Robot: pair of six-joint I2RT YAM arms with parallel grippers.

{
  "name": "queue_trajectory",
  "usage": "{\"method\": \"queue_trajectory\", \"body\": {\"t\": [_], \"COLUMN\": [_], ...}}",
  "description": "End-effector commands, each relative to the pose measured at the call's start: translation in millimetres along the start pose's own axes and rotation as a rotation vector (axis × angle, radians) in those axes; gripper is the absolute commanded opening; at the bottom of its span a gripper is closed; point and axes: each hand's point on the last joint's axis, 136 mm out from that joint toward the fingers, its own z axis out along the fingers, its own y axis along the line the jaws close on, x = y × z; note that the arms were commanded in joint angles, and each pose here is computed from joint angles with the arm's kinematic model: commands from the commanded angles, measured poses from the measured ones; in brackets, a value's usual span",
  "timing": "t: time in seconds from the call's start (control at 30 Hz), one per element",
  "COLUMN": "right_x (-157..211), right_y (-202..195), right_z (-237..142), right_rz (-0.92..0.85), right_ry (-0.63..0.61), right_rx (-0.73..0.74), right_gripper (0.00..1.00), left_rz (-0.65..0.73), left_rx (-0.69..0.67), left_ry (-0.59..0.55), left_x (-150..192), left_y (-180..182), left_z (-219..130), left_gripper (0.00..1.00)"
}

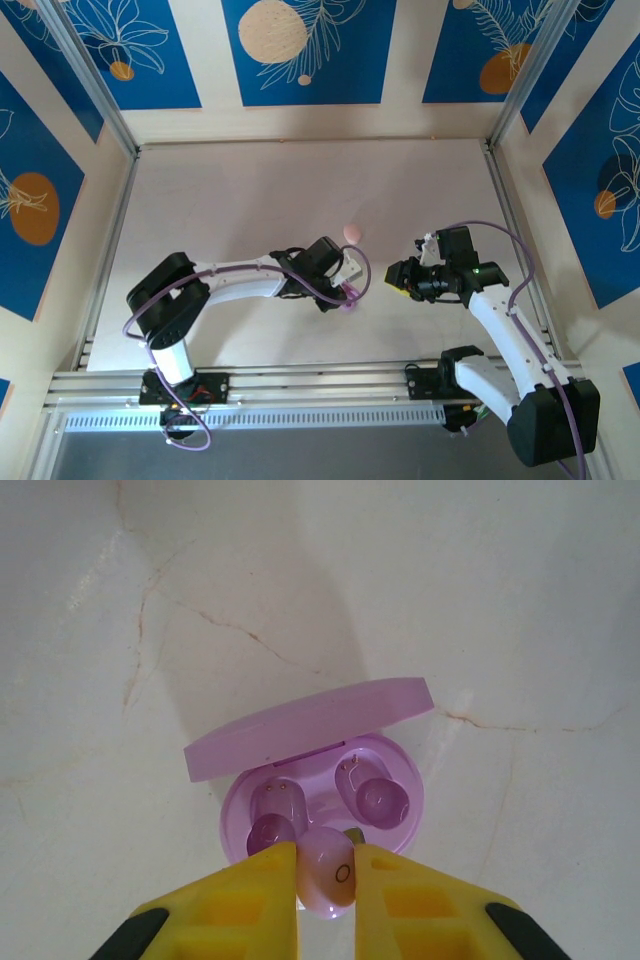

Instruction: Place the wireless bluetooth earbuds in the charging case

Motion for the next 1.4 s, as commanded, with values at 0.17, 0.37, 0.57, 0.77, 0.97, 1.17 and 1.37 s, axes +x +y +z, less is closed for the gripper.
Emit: {"method": "queue_trajectory", "body": {"t": [0.17, 0.37, 0.57, 0.77, 0.97, 1.17, 1.37], "right_x": [-1, 0, 1, 1, 1, 2, 4], "right_y": [9, 8, 8, 9, 8, 7, 4], "right_z": [-5, -4, -4, -3, -2, -1, 1], "right_rz": [-0.011, -0.01, -0.012, -0.011, -0.009, -0.008, -0.005], "right_ry": [0.005, 0.008, 0.009, 0.01, 0.011, 0.016, 0.024], "right_rx": [-0.011, -0.012, -0.012, -0.014, -0.011, -0.01, -0.007], "right_gripper": [0.37, 0.37, 0.37, 0.37, 0.37, 0.37, 0.37], "left_rz": [0.034, 0.038, 0.046, 0.048, 0.045, 0.042, 0.029], "left_rx": [-0.008, -0.019, -0.025, -0.025, -0.012, -0.007, -0.008], "left_ry": [0.01, 0.019, 0.015, 0.013, 0.018, 0.022, 0.024], "left_x": [-6, -4, -7, -9, -8, -7, -4], "left_y": [-2, 0, 2, 2, 1, 0, 0], "left_z": [0, 3, 4, 6, 10, 13, 11], "left_gripper": [0.16, 0.15, 0.15, 0.15, 0.15, 0.15, 0.14]}}
